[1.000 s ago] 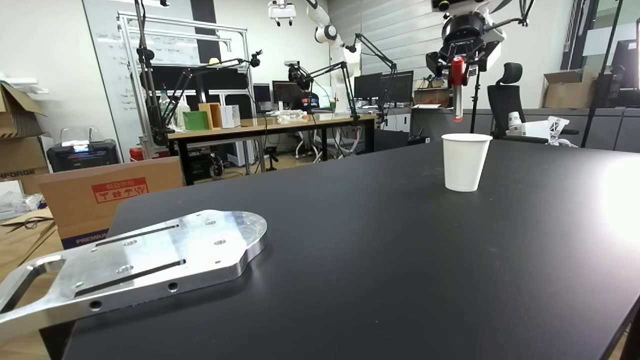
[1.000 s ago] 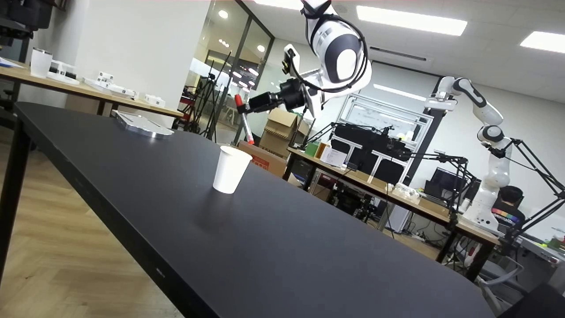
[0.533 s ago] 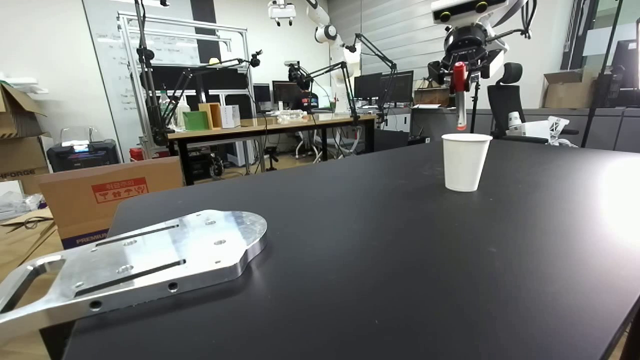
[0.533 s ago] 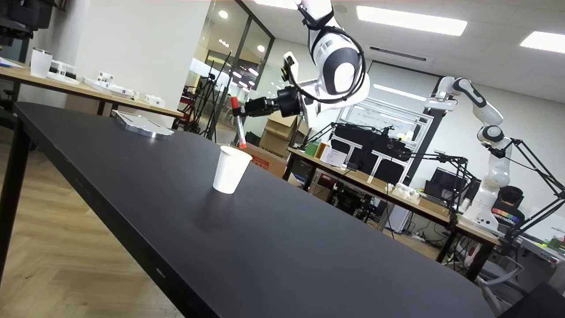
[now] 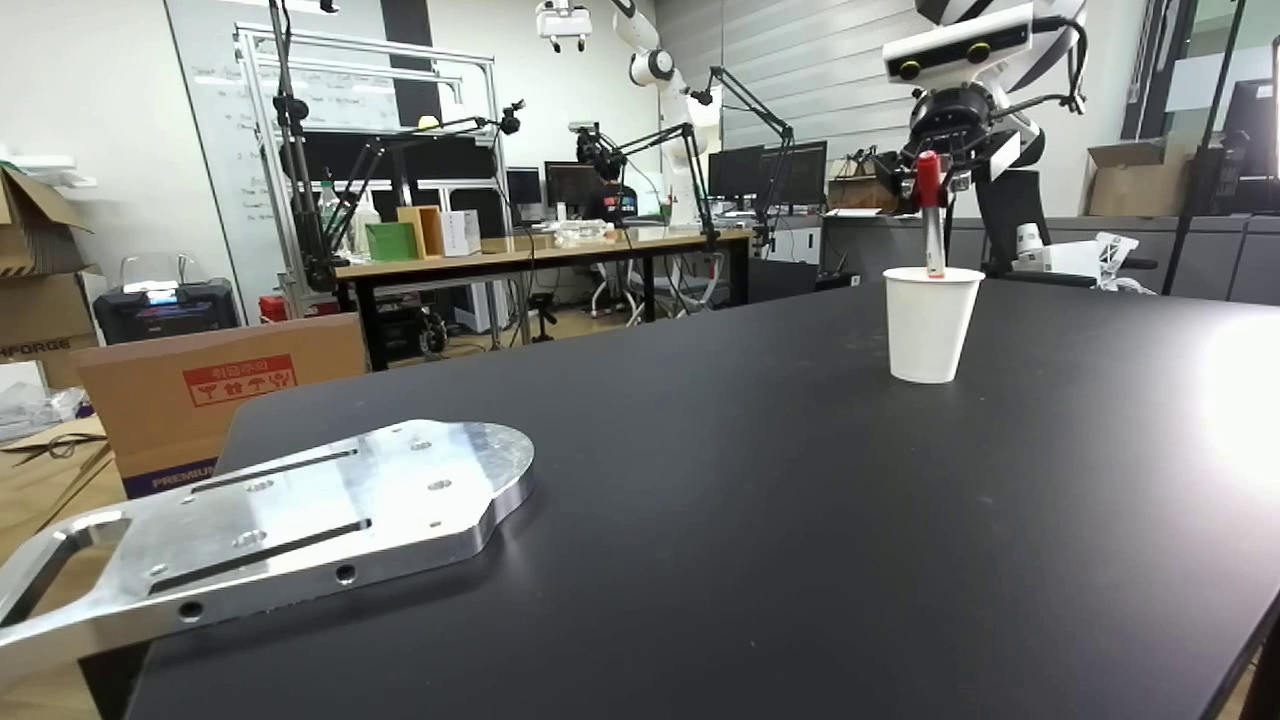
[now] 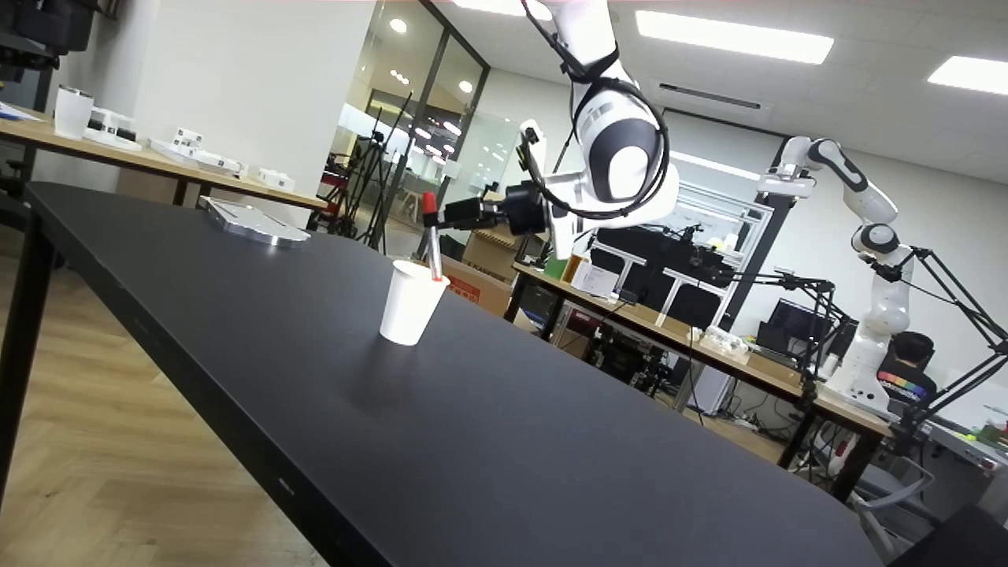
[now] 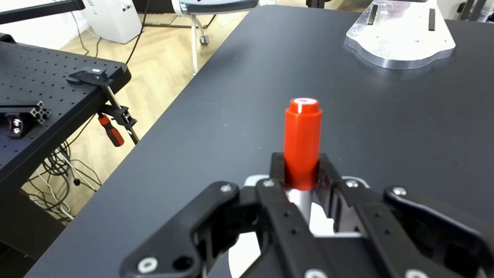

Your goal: Put the marker inside the mug cup

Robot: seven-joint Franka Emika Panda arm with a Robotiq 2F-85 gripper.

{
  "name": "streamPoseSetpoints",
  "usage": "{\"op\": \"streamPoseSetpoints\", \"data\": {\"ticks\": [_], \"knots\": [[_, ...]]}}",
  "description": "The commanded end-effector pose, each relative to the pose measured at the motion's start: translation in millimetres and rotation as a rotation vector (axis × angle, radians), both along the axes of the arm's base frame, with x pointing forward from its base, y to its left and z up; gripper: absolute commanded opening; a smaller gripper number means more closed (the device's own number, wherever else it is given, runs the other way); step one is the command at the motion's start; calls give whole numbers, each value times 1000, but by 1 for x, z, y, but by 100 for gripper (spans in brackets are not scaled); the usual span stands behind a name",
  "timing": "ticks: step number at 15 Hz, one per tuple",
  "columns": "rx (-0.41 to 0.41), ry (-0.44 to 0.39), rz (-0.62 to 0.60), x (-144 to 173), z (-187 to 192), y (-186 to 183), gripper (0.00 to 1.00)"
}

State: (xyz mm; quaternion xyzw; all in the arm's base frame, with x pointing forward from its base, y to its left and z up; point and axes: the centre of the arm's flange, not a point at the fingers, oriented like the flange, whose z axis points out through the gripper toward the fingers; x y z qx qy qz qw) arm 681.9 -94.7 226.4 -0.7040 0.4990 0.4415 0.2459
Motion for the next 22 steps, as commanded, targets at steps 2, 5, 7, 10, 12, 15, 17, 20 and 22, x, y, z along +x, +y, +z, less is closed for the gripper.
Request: {"op": "streamPoseSetpoints", "data": {"ticks": [2, 5, 7, 10, 12, 15, 17, 20, 22], "knots": [[55, 33, -38, 9, -29, -3, 6], [74, 42, -46, 8, -46, 2, 6], [78, 43, -51, 7, -51, 3, 6], [79, 42, -38, 7, -50, 4, 48], [80, 27, -32, 8, -42, 4, 54], [78, 2, -27, 12, -28, 5, 76], [77, -23, -20, 14, -12, 6, 88], [79, -58, -8, 12, 9, 8, 100], [87, -71, 1, 11, 20, 7, 100]]}}
